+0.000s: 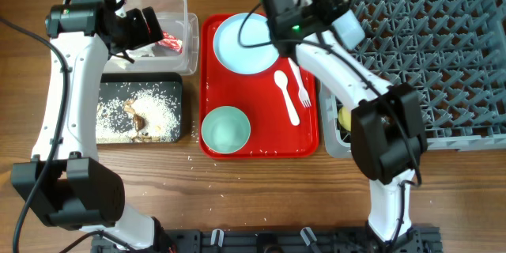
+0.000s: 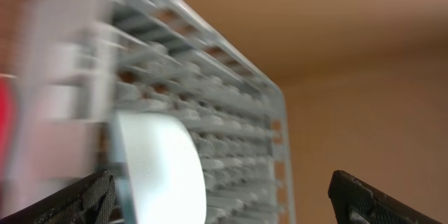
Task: Sort waste into correct bins and load items into the dishwasher rack
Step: 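Grasp the mint cup with the right gripper and place it in the rack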
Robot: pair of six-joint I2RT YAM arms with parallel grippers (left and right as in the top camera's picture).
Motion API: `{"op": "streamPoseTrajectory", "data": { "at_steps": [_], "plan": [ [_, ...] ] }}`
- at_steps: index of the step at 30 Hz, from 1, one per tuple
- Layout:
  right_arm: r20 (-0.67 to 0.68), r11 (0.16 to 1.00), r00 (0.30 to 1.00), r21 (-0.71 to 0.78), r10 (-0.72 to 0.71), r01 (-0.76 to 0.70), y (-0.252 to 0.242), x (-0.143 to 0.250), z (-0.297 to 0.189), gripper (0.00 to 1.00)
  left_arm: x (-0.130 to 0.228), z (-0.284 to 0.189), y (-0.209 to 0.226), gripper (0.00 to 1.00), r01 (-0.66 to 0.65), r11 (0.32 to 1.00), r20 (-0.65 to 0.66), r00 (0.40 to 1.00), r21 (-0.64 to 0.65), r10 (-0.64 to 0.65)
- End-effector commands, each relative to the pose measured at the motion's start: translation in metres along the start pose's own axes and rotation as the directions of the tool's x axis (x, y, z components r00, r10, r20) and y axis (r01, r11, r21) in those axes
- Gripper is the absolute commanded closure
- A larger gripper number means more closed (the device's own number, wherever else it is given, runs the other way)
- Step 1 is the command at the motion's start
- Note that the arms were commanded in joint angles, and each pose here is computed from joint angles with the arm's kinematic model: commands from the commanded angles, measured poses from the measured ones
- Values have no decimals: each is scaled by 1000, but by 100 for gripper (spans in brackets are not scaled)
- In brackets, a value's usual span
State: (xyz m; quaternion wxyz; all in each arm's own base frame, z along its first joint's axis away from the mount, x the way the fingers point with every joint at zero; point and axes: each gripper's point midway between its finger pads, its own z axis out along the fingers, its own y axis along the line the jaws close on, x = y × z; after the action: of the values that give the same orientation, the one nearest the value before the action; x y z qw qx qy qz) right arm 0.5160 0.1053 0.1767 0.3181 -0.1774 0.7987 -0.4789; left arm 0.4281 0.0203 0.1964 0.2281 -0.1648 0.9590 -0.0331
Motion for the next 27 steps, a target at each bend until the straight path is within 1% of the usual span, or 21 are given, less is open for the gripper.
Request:
{"op": "streamPoseTrajectory", "data": {
  "at_steps": [1, 4, 5, 6, 7, 8, 9, 10, 11, 12, 13, 15, 16, 17, 19, 21, 22, 24, 26, 27],
  "plan": [
    [103, 975, 994, -221, 40, -16, 42, -19, -33, 1, -9, -13, -1, 0, -4, 1000, 45, 999, 1, 3],
    [108, 935, 983, -339, 146, -102, 44, -23, -62, 0, -9, -13, -1, 0, -4, 1000, 45, 999, 1, 3],
    [94, 863, 974, -487, 207, -137, 51, -23, -85, 0, -9, -13, -1, 0, -4, 1000, 45, 999, 1, 3],
    [66, 775, 969, -614, 239, -150, 60, -21, -106, 0, -9, -13, -1, 0, -4, 1000, 45, 999, 1, 3],
    [17, 626, 967, -765, 255, -152, 74, -17, -135, 0, -9, -13, -1, 0, -4, 1000, 45, 999, 1, 3],
    [-17, 445, 971, -887, 237, -124, 88, -12, -170, 0, -9, -13, -1, 0, -4, 1000, 45, 999, 1, 3],
    [-69, 240, 976, -964, 205, -119, 103, -5, -204, 0, -9, -13, -1, 0, -4, 1000, 45, 999, 1, 3],
    [-138, 124, 975, -979, 172, -161, 113, 2, -221, 0, -9, -13, -1, 0, -4, 1000, 45, 999, 1, 3],
    [-231, 70, 964, -968, 131, -241, 125, 13, -226, 1, -9, -13, -1, 0, -4, 1000, 45, 999, 1, 3],
    [-298, 57, 949, -951, 99, -305, 137, 23, -226, 9, -9, -13, -1, 0, -4, 1000, 45, 999, 1, 3],
    [-374, 56, 925, -924, 68, -377, 148, 36, -225, 14, -9, -13, -1, 0, -4, 1000, 45, 999, 1, 3],
    [-462, 70, 887, -884, 12, -462, 170, 63, -220, 16, -9, -13, -1, 0, -4, 1000, 45, 999, 1, 3],
    [-478, 67, 878, -877, -12, -476, 178, 73, -222, 16, -9, -13, -1, 0, -4, 1000, 45, 999, 1, 3],
    [-485, 40, 873, -874, -52, -484, 192, 88, -228, 20, -9, -13, -1, 0, -4, 1000, 45, 999, 1, 3],
    [-522, 49, 849, -853, -79, -520, 207, 106, -229, 22, -9, -13, -1, 0, -4, 1000, 45, 999, 1, 3],
    [-526, 27, 845, -850, -97, -526, 214, 114, -234, 32, -9, -13, -1, 0, -4, 1000, 45, 999, 1, 3],
    [-538, 30, 837, -843, -98, -538, 214, 114, -233, 37, -9, -13, -1, 0, -4, 1000, 45, 999, 1, 3],
    [-542, 32, 834, -840, -102, -541, 215, 115, -234, 52, -9, -13, -1, 0, -4, 1000, 45, 999, 1, 3],
    [-553, 41, 825, -832, -115, -553, 219, 119, -236, 81, -9, -13, -1, 0, -4, 1000, 45, 999, 1, 3],
    [-573, 63, 812, -820, -111, -570, 219, 121, -232, 96, -9, -13, -1, 0, -4, 1000, 45, 999, 1, 3]
  ]
}}
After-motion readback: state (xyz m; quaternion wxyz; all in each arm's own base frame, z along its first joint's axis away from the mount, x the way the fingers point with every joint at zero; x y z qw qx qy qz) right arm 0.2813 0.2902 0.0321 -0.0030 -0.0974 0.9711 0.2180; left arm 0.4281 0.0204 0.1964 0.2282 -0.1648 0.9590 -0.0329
